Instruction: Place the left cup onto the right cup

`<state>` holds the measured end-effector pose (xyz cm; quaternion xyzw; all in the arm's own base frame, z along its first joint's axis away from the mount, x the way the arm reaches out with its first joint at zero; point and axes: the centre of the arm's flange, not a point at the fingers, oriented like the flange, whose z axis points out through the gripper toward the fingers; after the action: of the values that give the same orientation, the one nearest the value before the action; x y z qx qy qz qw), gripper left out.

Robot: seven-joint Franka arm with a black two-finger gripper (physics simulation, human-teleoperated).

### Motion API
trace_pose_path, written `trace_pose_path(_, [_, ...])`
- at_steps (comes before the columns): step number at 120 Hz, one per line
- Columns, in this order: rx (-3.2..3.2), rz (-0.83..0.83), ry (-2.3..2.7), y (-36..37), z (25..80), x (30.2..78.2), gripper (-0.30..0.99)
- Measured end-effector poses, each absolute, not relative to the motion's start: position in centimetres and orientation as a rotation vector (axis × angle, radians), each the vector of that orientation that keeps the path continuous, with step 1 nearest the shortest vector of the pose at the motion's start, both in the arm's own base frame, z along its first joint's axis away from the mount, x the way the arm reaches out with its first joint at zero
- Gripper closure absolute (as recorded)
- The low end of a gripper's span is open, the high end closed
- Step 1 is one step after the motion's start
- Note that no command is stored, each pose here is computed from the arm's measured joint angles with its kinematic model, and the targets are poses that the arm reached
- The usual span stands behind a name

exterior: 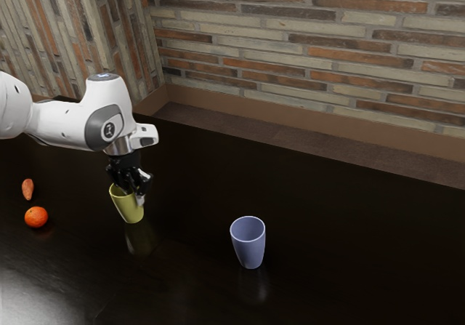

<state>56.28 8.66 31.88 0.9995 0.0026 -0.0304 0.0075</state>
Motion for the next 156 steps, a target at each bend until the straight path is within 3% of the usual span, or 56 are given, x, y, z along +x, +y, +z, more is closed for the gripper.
trace_pose_path(41, [3.132,-0.083,0.014,8.8,32.4,56.3,0.75])
trace_pose_path(97, [3.152,0.067,-0.02,7.3,38.9,55.9,0.78])
trace_pose_path(156, [3.127,0.154,-0.312,-3.2,46.1,54.1,0.79])
